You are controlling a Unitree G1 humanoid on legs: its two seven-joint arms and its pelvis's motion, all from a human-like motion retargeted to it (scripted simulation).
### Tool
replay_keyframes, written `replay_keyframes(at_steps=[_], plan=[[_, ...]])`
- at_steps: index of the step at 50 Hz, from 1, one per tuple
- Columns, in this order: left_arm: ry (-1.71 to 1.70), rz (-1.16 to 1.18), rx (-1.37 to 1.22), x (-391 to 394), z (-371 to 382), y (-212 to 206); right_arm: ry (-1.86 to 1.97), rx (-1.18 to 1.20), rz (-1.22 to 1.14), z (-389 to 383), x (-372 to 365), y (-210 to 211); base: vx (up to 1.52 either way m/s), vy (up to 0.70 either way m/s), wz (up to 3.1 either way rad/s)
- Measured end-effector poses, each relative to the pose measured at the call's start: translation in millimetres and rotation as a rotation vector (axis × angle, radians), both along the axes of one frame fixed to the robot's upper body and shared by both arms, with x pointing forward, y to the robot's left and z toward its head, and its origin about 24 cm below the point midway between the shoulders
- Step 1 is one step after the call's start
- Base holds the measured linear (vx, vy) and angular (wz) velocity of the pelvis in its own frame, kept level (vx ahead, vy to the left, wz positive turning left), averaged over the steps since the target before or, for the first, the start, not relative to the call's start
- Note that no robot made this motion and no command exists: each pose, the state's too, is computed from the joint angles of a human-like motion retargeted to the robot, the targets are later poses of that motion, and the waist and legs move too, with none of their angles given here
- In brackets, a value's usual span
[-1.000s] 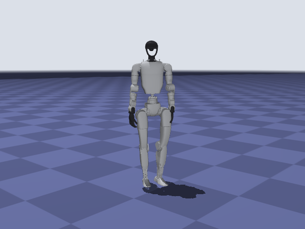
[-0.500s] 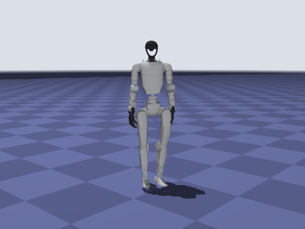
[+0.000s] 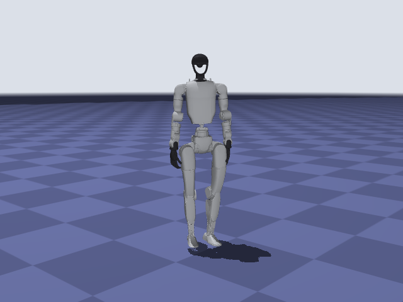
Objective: In place motions
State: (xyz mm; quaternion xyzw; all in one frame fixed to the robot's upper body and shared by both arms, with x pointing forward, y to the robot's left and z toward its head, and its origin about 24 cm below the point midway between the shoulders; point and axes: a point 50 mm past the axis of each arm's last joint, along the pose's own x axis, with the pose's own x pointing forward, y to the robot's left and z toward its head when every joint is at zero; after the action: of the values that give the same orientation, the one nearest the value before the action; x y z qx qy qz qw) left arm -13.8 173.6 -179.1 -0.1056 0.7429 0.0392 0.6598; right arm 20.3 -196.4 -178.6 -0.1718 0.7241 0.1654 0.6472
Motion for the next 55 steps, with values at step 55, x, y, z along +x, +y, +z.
replay_keyframes(at_steps=[55], plan=[[0.004, 0.017, 0.000, -2.3, 0.1, -0.5, 0.009, 0.012, 0.012, 0.1, -0.8, 0.1, 0.00, 0.00, 0.00]])
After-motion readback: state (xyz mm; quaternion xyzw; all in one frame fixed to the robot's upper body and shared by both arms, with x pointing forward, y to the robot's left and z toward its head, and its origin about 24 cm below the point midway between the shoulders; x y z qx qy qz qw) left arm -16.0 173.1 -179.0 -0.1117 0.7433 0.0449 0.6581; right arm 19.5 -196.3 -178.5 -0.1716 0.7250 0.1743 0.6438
